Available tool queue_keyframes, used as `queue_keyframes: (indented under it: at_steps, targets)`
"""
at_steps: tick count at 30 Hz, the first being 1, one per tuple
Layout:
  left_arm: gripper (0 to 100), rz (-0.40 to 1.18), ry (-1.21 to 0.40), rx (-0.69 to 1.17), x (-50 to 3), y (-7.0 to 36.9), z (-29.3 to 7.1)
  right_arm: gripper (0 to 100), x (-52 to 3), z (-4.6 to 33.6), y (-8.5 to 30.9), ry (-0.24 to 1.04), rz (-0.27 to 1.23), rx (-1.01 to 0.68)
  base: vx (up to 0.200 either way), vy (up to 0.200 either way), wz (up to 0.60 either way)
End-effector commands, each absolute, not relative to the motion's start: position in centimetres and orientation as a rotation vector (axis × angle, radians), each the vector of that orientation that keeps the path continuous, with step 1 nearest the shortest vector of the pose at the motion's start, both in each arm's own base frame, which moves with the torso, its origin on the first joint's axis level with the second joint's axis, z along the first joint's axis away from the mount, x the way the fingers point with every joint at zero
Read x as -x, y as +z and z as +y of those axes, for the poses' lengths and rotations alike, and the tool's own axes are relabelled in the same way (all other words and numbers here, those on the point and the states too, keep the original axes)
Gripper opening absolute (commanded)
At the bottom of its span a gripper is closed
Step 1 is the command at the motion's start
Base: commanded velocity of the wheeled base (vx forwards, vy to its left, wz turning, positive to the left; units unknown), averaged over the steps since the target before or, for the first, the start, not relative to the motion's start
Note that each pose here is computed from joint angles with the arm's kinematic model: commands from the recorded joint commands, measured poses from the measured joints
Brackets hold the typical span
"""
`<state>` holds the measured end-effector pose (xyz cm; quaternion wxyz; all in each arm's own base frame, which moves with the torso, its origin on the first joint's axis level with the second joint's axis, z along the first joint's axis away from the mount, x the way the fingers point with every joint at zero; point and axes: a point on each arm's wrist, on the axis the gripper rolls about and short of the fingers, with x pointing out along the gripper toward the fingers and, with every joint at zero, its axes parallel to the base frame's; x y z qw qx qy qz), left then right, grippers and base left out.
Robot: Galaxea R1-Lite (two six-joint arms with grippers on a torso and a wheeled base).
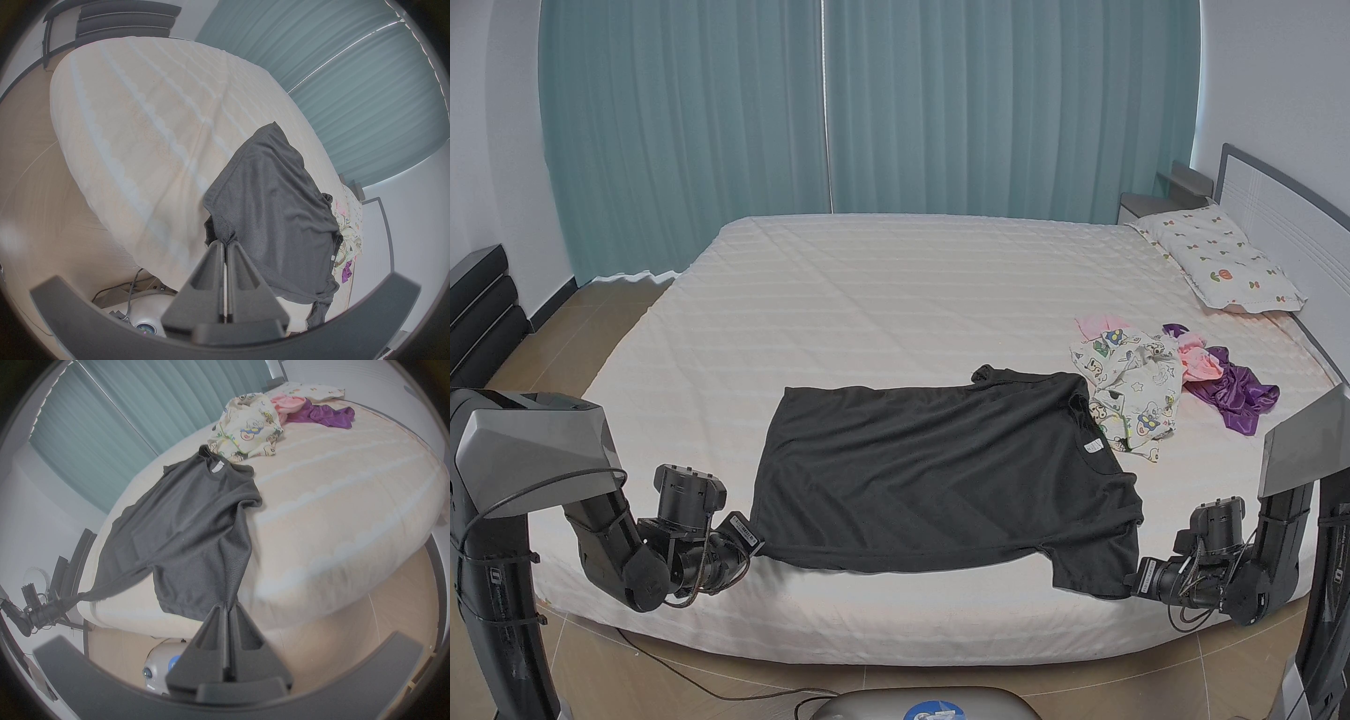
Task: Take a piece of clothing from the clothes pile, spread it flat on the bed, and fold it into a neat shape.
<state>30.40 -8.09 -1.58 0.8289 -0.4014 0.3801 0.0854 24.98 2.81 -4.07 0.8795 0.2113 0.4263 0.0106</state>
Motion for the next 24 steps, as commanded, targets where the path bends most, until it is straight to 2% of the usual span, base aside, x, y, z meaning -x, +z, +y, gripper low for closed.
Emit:
queue_keyframes:
  at_steps: [1,10,24]
  targets:
    - [0,0.784,0.174,0.848,-30.0,-0.6,-8.2,0,-24.8,2.9,-0.9,0.050,0.826,-0.449,0.000,0.000,0.00]
    - [0,0.756,0.159,0.835,-28.2,1.1,-7.7,0,-21.9,2.2,-0.5,0.019,0.871,-0.453,0.000,0.000,0.00]
    - [0,0.856,0.128,0.577,-25.0,-0.1,-7.8,0,-18.8,1.7,-0.1,0.009,0.917,-0.436,0.000,0.000,0.00]
